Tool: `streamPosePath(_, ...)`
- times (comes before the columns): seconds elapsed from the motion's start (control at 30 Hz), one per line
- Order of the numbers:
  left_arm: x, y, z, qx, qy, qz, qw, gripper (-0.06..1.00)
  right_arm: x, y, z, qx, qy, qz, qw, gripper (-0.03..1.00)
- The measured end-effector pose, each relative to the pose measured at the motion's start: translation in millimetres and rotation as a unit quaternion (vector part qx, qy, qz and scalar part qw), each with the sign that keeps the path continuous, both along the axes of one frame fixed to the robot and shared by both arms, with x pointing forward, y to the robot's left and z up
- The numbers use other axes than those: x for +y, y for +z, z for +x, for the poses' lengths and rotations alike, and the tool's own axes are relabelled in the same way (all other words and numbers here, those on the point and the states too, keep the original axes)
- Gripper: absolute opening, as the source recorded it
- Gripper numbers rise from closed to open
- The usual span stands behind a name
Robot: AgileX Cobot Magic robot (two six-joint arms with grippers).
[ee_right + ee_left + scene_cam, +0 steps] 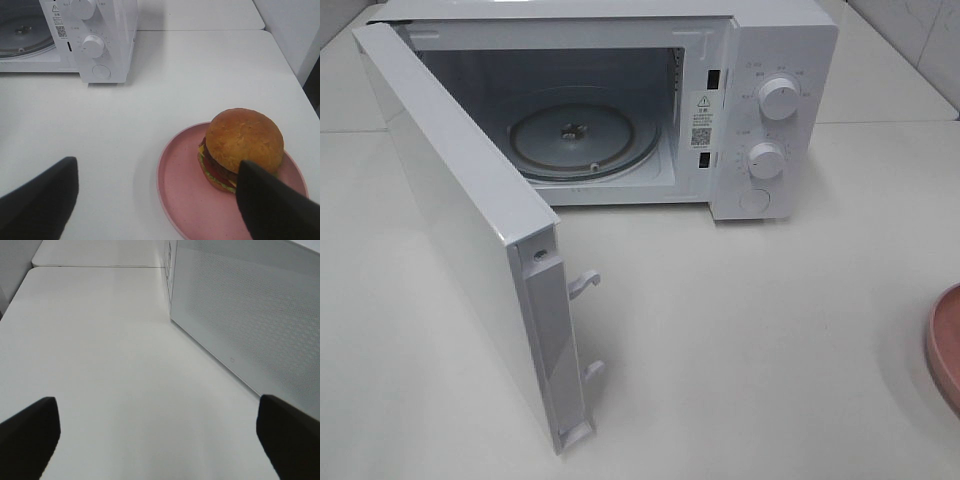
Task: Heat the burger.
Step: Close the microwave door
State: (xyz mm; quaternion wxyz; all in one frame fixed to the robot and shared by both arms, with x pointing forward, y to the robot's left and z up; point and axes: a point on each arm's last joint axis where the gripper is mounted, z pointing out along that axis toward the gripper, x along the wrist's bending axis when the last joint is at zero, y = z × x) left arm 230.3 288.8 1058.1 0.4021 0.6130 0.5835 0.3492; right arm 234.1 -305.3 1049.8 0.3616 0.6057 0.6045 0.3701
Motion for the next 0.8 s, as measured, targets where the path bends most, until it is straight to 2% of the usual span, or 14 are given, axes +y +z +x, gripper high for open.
streamPosePath(0.8,0.0,0.0,0.0,0.000,0.000,0.000,1.000,0.99,0.0,0.0,0.0,0.000,0.000,-0.001,1.000,0.76)
